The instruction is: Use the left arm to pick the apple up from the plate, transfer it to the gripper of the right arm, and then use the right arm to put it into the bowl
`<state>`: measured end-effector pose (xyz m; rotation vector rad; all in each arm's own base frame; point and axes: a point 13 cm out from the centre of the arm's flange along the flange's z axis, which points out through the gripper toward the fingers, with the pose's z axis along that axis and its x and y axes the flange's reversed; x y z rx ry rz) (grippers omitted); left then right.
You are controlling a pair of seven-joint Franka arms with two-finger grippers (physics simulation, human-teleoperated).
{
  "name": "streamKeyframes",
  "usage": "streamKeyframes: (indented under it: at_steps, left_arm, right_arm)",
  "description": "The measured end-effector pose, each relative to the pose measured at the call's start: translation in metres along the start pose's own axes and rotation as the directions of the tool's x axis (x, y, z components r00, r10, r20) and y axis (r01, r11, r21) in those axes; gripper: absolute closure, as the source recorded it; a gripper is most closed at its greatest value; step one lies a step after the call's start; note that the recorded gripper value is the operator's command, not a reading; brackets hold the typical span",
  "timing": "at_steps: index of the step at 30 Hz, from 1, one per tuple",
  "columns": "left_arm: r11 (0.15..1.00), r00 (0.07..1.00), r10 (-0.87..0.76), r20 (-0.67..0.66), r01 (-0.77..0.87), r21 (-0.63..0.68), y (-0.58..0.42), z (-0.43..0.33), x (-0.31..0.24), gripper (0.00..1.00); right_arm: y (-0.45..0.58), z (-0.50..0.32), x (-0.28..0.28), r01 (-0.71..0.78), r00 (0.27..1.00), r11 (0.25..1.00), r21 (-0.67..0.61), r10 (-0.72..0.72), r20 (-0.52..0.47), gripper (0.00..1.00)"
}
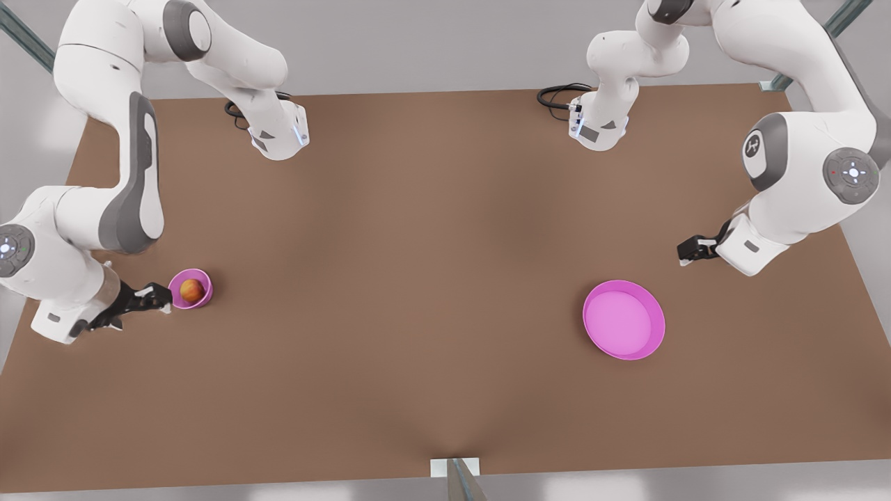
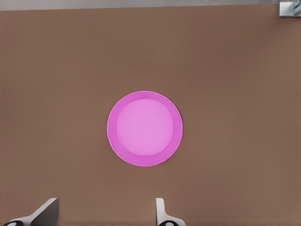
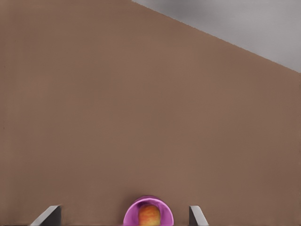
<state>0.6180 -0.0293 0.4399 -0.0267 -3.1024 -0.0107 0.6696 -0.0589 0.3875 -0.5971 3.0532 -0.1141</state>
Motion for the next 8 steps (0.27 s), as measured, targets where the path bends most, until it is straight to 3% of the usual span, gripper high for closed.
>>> streamKeyframes:
  at_steps: [4,8]
  left_arm:
    - [1.000,1.000,-0.018,-0.005,0.018,-0.002,0.000,0.003,-0.001,0.00]
    - [1.000,1.000,-0.026,-0.009,0.026,-0.001,-0.003,0.004,0.000,0.00]
  right_arm:
    - [0.063,-0.085,0.016,0.026,1.000,0.999,0.036,-0.026,0.013,0.00]
    - [0.086,-0.084,0.021,-0.015,0.999,1.000,-0.001,0.015,-0.037,0.00]
